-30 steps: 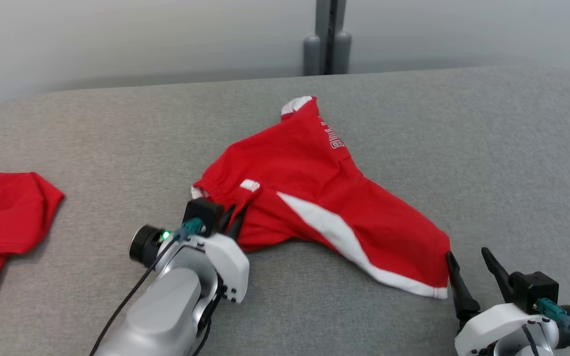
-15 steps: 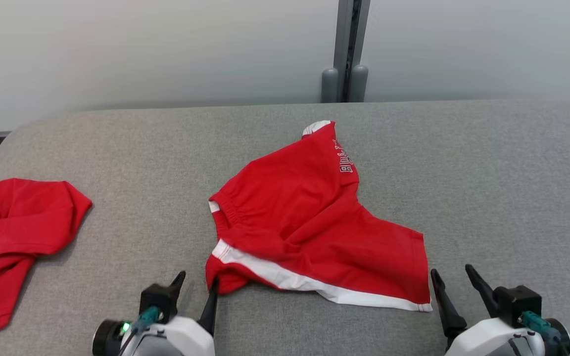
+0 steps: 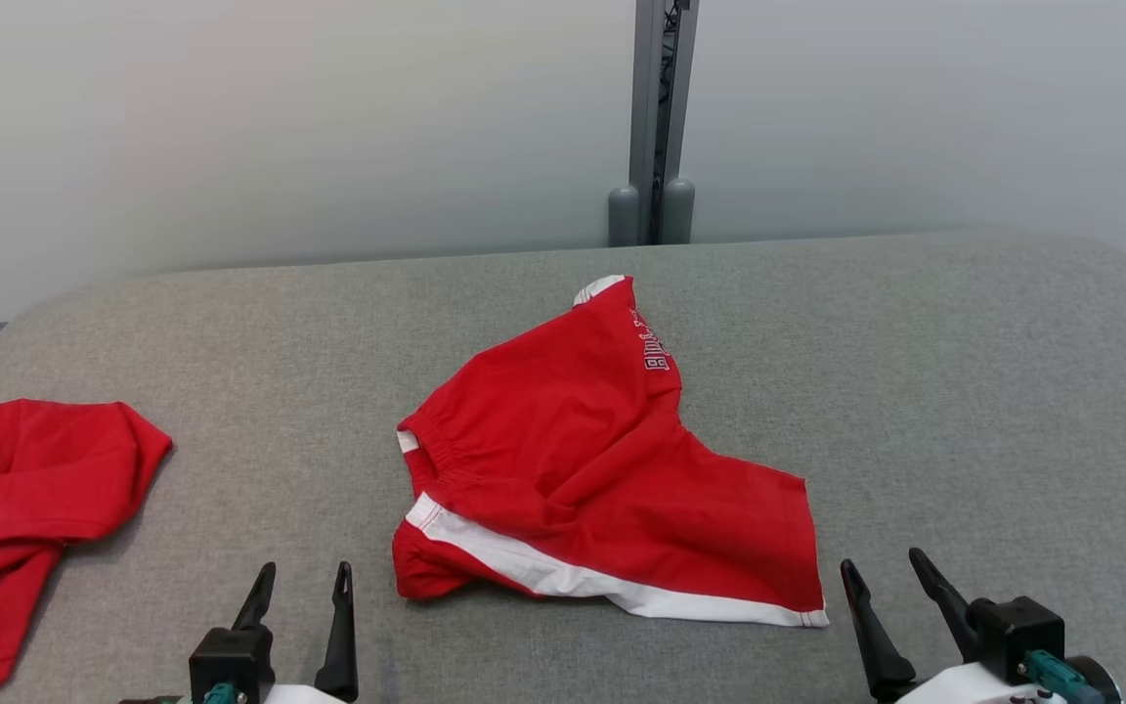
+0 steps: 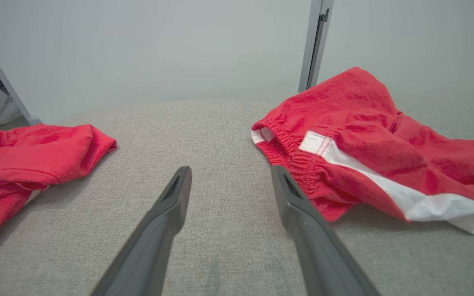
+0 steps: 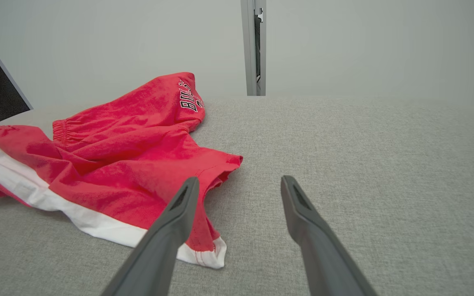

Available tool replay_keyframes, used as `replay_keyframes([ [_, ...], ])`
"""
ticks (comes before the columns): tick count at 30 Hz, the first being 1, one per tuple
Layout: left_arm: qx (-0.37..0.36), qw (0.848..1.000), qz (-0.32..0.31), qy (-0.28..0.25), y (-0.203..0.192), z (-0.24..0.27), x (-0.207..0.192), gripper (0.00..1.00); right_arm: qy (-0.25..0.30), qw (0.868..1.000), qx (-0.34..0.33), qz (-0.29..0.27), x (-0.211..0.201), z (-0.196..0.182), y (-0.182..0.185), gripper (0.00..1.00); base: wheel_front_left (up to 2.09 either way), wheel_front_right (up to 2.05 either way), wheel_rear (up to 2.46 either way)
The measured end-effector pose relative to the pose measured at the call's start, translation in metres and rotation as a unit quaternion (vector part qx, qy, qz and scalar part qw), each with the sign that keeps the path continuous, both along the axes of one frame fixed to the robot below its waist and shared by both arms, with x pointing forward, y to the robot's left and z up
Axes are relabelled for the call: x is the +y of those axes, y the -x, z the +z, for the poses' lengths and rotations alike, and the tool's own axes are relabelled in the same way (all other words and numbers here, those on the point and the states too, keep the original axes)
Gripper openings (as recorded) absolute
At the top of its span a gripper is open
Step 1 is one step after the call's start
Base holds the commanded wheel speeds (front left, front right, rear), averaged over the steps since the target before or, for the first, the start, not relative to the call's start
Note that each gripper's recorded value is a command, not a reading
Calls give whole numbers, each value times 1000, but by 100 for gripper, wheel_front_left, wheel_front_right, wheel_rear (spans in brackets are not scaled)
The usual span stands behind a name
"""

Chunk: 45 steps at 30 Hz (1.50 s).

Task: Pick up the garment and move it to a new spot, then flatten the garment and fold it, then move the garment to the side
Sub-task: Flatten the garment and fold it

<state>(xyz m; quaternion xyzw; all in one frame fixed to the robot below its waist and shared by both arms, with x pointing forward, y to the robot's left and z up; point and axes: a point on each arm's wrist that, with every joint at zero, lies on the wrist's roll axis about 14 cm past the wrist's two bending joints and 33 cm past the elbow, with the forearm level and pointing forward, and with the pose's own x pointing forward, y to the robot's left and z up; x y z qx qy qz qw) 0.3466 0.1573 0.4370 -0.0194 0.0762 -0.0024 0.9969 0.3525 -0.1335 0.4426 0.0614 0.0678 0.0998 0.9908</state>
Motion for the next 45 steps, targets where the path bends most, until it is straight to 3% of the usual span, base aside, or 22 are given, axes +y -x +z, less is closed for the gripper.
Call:
replay_keyframes([
  [14, -18, 1000, 1, 2, 15, 8, 4, 100, -8, 1000, 1, 9, 9, -1, 13, 100, 0, 0, 0],
  [23, -23, 996, -71, 40, -11, 12, -31, 100, -7, 999, 39, 27, 20, -23, 15, 100, 0, 0, 0],
  [29, 2, 989, -101, 105, -32, 3, -50, 100, -8, 998, 51, 28, 21, -30, 12, 100, 0, 0, 0],
  [38, 65, 976, -150, 145, -58, -15, -77, 100, -9, 998, 61, 26, 18, -36, 6, 100, 0, 0, 0],
  [45, 124, 963, -164, 175, -53, -30, -82, 100, -10, 998, 64, 27, 19, -38, 4, 100, 0, 0, 0],
])
